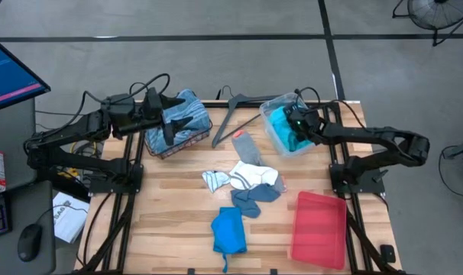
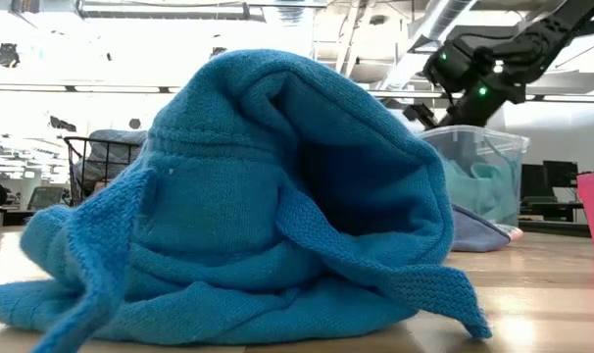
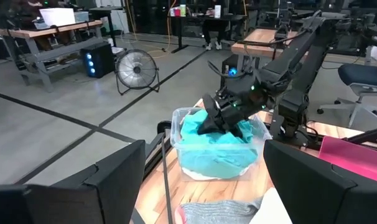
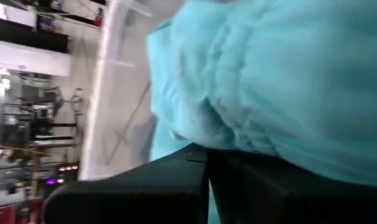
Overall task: Pick & Place Cloths
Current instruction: Put the light blue shorts into the transparent bin, then put the blue shorts into the transparent bin
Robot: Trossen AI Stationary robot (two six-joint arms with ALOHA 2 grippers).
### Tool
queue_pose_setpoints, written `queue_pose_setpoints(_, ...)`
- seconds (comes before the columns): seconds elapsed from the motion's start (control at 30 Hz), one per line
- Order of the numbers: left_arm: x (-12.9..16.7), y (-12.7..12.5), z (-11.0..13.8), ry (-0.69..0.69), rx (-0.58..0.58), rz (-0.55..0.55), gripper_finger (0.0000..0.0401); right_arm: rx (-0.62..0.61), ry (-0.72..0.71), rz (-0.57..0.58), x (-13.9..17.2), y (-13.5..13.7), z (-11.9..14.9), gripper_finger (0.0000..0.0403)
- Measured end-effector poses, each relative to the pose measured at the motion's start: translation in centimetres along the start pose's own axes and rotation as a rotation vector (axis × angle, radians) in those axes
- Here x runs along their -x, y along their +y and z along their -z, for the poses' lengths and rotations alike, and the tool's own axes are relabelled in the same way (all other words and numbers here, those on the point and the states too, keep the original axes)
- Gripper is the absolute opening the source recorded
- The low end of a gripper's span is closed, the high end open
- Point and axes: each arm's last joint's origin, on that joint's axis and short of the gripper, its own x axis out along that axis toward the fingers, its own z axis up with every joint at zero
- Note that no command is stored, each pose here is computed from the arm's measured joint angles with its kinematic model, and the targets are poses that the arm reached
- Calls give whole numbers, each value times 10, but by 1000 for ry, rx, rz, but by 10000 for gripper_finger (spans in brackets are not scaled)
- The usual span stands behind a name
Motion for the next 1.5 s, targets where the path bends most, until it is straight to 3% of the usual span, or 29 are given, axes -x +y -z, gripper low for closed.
queue_pose_setpoints(0.23,-2,1,0,-3,1,-54,310,105,37,164,-26,-22,2,0)
queue_pose_setpoints(0.43,-2,1,0,-7,3,-61,310,117,80,262,-46,-38,3,0)
queue_pose_setpoints(0.7,-2,1,-1,-10,4,-61,310,210,135,278,-48,-38,-12,0)
queue_pose_setpoints(0.97,-2,1,-1,-10,4,-61,310,458,188,146,-26,-1,-29,6)
queue_pose_setpoints(1.23,-2,1,-1,-9,3,-61,310,612,187,141,1,30,-45,98)
queue_pose_setpoints(1.37,-2,1,0,-6,0,-45,310,687,201,26,22,56,-52,161)
queue_pose_setpoints(1.5,-5,-3,4,36,-47,43,310,767,208,-136,52,85,-55,215)
